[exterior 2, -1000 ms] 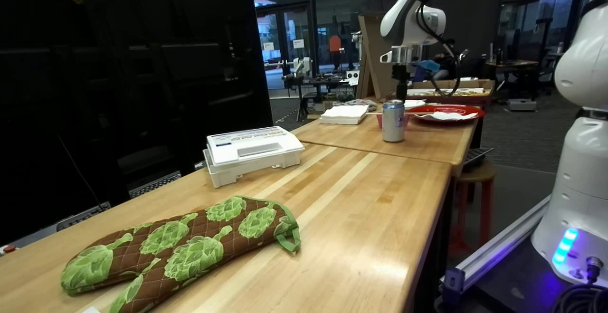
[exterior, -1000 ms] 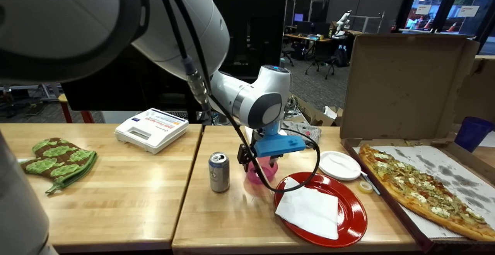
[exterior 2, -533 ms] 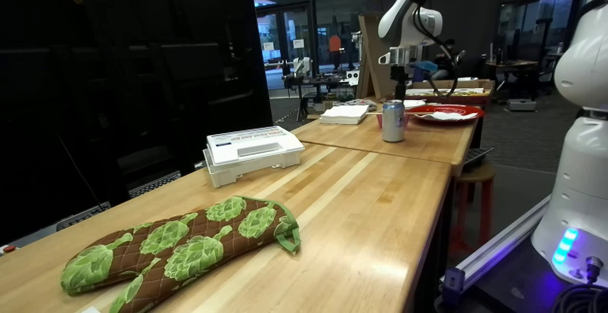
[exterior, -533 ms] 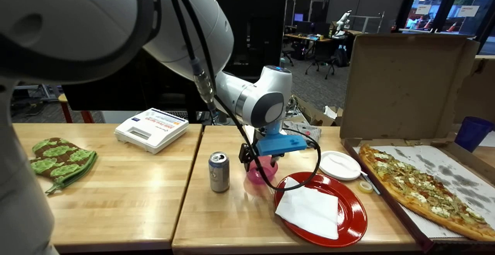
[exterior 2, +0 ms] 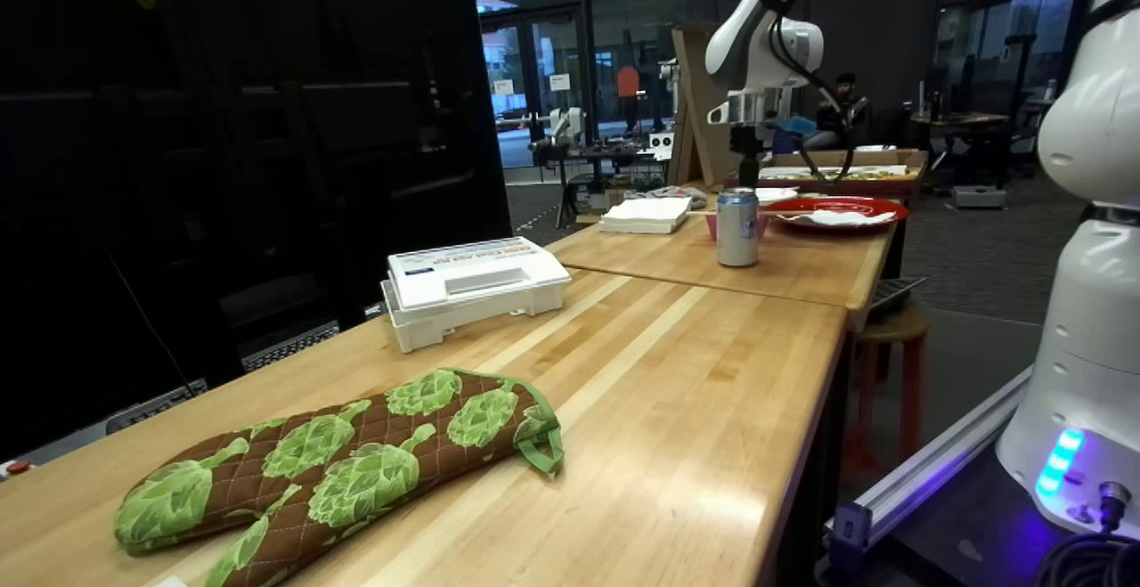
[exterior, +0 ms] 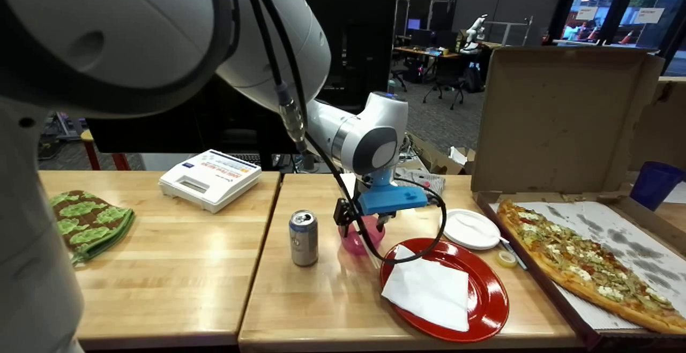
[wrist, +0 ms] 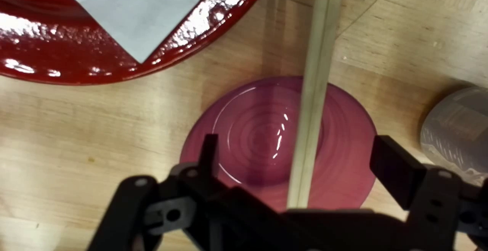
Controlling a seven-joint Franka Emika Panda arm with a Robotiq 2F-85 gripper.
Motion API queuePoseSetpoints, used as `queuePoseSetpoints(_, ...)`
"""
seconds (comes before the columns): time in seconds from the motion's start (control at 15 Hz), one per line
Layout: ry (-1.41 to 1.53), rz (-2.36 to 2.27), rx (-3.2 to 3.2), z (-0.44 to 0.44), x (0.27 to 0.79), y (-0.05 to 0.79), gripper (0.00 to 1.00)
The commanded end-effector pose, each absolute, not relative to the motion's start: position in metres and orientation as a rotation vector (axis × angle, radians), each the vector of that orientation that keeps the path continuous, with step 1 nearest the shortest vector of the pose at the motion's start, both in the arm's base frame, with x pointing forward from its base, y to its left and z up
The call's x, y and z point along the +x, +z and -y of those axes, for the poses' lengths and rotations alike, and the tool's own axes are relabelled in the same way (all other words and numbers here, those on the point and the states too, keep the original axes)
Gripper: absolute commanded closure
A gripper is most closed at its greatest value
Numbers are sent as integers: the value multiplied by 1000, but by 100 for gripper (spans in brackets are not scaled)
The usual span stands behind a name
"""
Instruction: Put the chopsticks on the plate
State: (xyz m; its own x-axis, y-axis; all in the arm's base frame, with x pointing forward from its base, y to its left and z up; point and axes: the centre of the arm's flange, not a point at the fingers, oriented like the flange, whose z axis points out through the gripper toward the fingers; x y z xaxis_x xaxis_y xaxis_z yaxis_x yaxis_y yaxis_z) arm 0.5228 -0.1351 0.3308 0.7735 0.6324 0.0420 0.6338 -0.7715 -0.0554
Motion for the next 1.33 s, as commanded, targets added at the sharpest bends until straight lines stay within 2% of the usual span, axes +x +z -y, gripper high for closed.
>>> queuePoseSetpoints(0.0, -25, 1038, -2874, 139, 529, 332, 0)
queuePoseSetpoints(0.13, -18, 1039, -2872, 139, 530, 332, 0)
queuePoseSetpoints(0.27, -12, 1040, -2869, 139, 532, 331, 9)
queuePoseSetpoints(0.33, -10, 1040, -2869, 140, 532, 331, 23)
queuePoseSetpoints(0.6, -8, 1039, -2869, 141, 532, 330, 49)
queuePoseSetpoints(1.0, -14, 1039, -2874, 141, 532, 332, 98)
queuePoseSetpoints(1.13, -13, 1040, -2875, 141, 531, 334, 100)
queuePoseSetpoints(1.27, -3, 1038, -2873, 140, 529, 336, 96)
